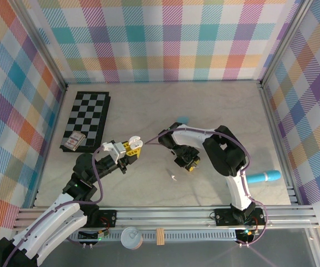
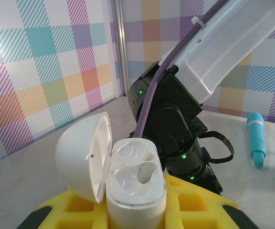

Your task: Insert wireless bluetooth earbuds into charging case

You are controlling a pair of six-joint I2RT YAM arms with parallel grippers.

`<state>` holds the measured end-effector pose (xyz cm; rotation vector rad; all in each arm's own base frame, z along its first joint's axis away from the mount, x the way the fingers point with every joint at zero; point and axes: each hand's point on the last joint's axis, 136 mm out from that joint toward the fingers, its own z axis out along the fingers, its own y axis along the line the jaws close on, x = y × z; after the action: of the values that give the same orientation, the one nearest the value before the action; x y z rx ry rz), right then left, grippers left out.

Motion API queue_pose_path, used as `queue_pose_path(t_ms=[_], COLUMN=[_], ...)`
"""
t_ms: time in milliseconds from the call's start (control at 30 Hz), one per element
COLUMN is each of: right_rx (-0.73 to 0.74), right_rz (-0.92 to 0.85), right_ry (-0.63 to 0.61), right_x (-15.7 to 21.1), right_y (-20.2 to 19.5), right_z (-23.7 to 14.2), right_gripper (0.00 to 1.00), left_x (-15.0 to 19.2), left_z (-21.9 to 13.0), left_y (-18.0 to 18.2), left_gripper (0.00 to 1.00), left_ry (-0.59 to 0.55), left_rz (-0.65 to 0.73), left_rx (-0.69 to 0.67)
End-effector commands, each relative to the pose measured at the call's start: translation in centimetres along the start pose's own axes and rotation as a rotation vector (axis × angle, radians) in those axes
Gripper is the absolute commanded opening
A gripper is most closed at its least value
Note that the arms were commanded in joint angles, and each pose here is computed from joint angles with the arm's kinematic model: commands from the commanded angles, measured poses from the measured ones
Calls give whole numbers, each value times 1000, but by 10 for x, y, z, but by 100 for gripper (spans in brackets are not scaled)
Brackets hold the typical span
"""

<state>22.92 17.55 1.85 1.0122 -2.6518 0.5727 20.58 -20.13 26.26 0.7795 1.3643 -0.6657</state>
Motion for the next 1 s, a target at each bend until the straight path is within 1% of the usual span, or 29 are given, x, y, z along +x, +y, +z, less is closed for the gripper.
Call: queue_pose_path(t_ms=[0, 100, 167, 300, 500, 633, 767, 833, 867, 967], right_rx=[-5, -18, -20, -23, -45, -120, -160, -179, -184, -177], right_rz=[-46, -56, -60, -54, -26, 15, 55, 56, 49, 20], right_ry=[82, 95, 100, 80, -1, -91, -165, -182, -182, -153], right_x=[11, 13, 13, 10, 4, -2, -4, -3, -2, 1], right_y=[6, 9, 10, 10, 8, 11, 4, 3, 4, 5], right_z=[11, 14, 16, 15, -2, -20, -36, -39, -39, -33], right_gripper=[31, 31, 29, 27, 26, 26, 26, 27, 31, 36], left_x=[-13, -13, -13, -13, -12, -13, -7, -6, -6, -7], left_z=[-1, -1, -1, -1, -1, 1, 5, 7, 8, 10], left_y=[4, 4, 3, 3, 3, 7, 10, 10, 10, 10], left_gripper=[2, 2, 2, 3, 2, 3, 3, 3, 3, 3], left_ry=[-28, -28, -30, -29, -26, -53, -44, -39, -38, -35], left_rz=[30, 31, 31, 30, 32, 25, 16, 13, 14, 15], left_rx=[-13, -12, -11, -9, -9, -30, -41, -36, -30, -25])
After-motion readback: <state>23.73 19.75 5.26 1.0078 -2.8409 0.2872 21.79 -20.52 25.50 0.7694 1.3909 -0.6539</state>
